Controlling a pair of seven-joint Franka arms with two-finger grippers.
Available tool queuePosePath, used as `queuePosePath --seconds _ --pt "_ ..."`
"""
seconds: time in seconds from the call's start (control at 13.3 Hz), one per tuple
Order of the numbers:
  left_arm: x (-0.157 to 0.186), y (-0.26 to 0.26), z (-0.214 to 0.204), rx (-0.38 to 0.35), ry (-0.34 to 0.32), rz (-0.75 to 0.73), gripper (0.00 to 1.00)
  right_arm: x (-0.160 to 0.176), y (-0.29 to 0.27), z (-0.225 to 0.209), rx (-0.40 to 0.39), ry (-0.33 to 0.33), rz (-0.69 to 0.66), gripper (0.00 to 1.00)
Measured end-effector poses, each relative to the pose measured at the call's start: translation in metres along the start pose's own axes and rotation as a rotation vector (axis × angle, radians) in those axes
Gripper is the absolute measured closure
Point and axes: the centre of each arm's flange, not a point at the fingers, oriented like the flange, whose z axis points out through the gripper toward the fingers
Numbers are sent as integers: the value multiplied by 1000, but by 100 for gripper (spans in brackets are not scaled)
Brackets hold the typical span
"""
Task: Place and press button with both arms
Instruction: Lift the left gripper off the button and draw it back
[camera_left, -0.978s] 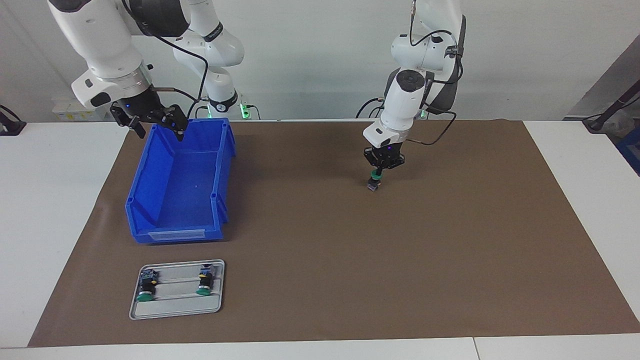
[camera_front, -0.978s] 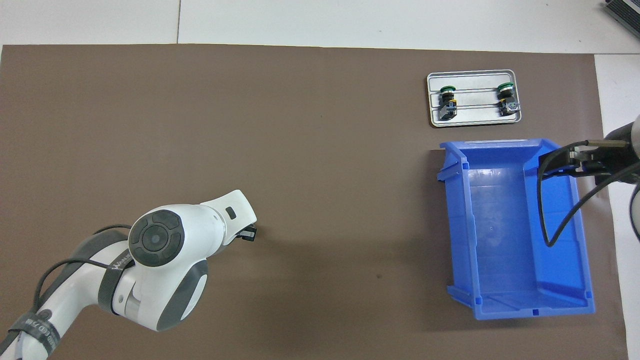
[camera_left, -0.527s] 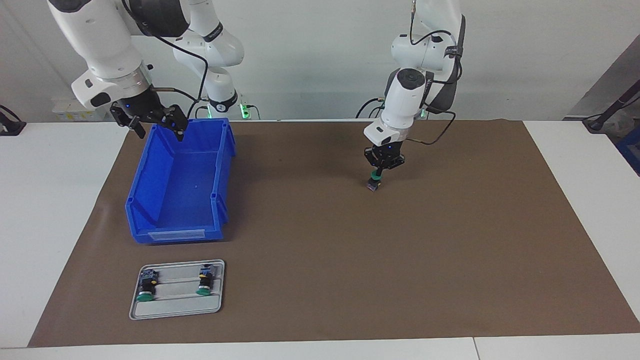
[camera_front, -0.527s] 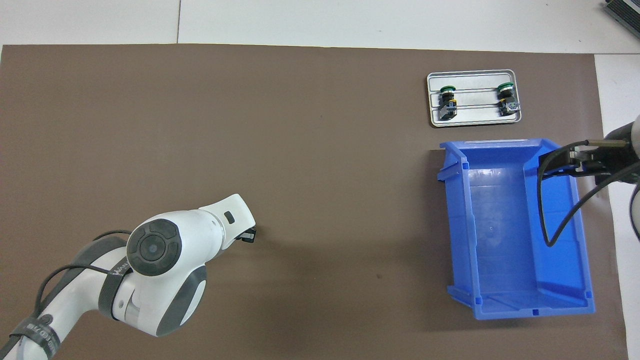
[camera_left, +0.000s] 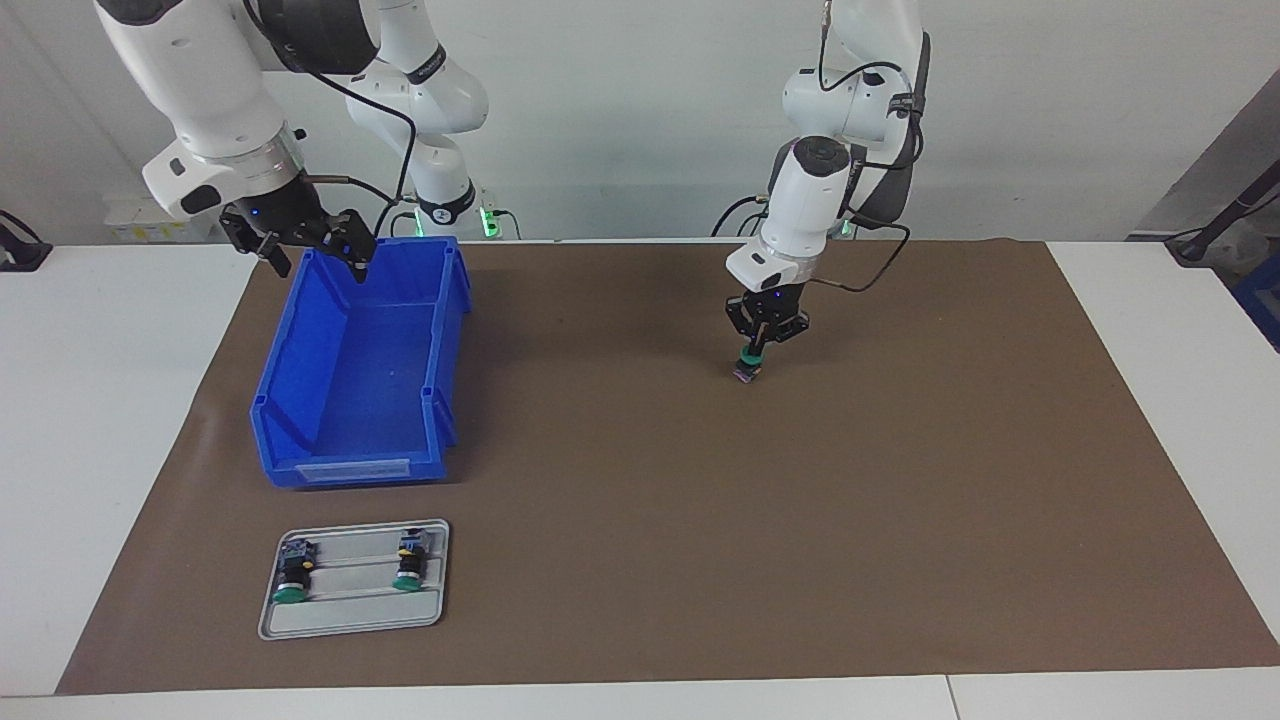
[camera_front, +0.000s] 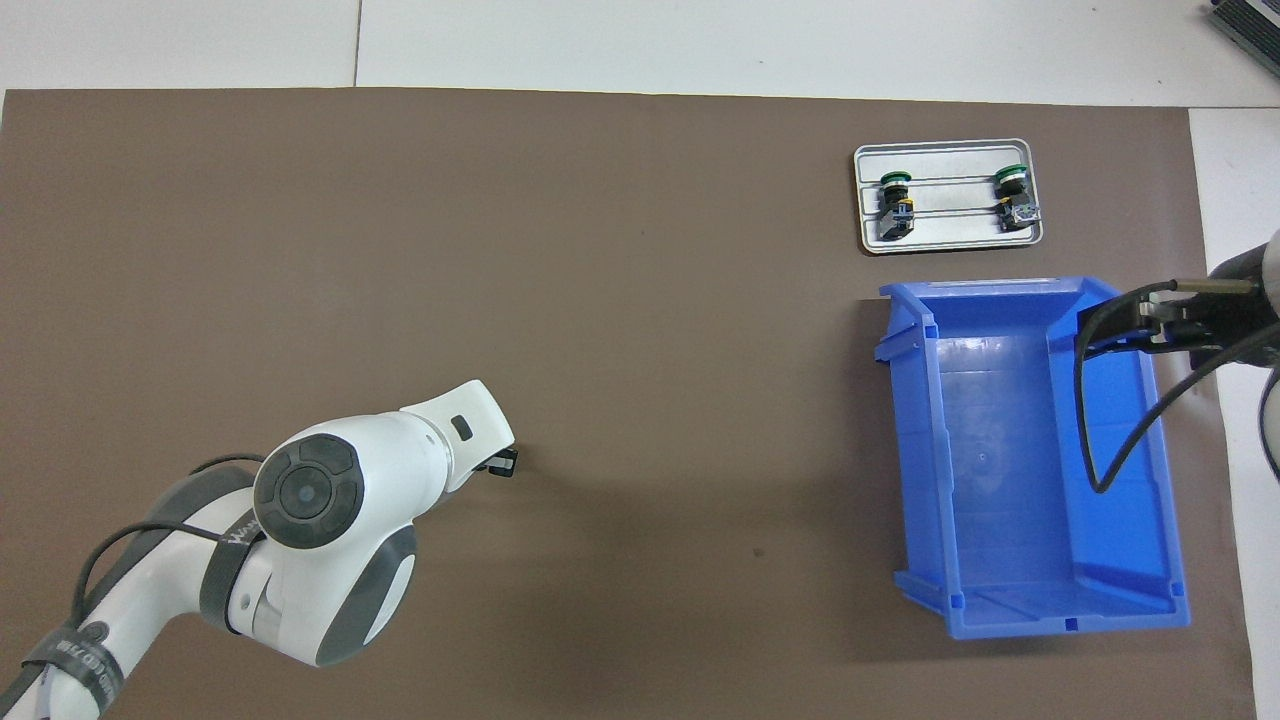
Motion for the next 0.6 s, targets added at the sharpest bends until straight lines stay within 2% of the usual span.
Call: queuePosePath --seconds 0.3,0.6 --pt "25 -3 -21 3 -53 3 80 0 0 0 0 0 0 0" --pt "59 -36 -78 6 -60 -16 77 0 0 0 0 0 0 0"
